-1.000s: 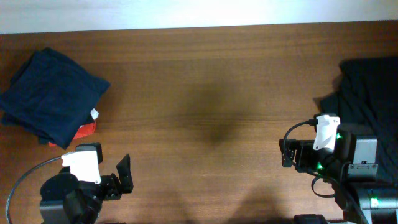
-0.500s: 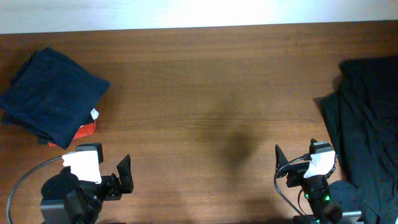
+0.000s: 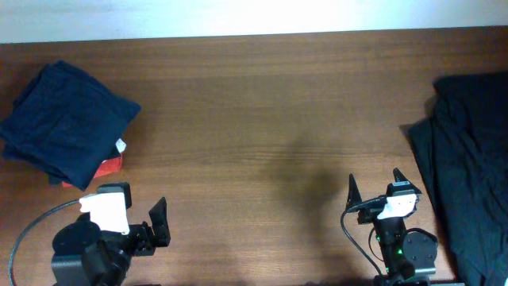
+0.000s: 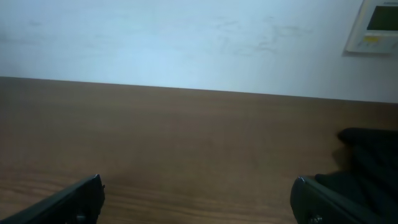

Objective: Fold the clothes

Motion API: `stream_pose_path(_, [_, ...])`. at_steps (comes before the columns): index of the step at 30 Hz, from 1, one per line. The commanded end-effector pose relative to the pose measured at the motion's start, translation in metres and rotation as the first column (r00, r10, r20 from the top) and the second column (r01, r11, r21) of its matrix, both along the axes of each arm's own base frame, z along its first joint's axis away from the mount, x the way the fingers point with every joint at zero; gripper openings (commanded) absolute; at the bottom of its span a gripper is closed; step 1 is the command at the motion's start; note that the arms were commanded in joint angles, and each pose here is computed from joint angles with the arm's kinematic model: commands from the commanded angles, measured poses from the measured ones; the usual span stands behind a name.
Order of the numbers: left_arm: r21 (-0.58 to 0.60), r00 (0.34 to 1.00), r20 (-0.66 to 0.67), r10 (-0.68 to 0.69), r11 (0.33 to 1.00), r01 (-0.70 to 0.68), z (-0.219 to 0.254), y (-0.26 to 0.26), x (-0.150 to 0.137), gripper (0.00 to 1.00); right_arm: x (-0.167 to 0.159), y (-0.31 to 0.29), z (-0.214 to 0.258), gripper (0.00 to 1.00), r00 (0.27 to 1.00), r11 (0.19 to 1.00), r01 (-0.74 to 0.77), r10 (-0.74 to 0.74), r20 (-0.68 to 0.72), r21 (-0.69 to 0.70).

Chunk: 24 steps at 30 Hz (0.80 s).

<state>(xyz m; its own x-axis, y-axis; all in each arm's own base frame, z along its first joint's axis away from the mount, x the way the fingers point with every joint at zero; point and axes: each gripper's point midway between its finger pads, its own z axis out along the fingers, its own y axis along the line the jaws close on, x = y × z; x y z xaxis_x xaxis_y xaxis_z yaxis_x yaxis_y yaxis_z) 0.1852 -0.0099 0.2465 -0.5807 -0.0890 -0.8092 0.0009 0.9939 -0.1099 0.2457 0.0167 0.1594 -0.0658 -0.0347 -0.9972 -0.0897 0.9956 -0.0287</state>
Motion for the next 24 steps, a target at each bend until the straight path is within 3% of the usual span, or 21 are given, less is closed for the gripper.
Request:
stream_pose_path(1, [0.009,1.000,0.002,-0.005,1.000,0.005,-0.001,0.000,0.000,0.99,0.000,-0.001,-0.002,0.99,1.000,1.000,0.009,-0.009,-0.003,-0.009])
stream_pose_path(19, [0.010,0.999,0.038,-0.005,1.000,0.004,0.004,0.000,-0.005,0.99,0.000,-0.001,-0.002,0.99,1.000,1.000,0.009,-0.009,-0.003,-0.009])
stream_pose_path(24, [0.029,0.994,0.104,0.014,0.999,-0.017,-0.034,0.004,-0.011,0.99,0.000,-0.001,-0.002,0.99,1.000,1.000,0.009,-0.009,-0.003,-0.009])
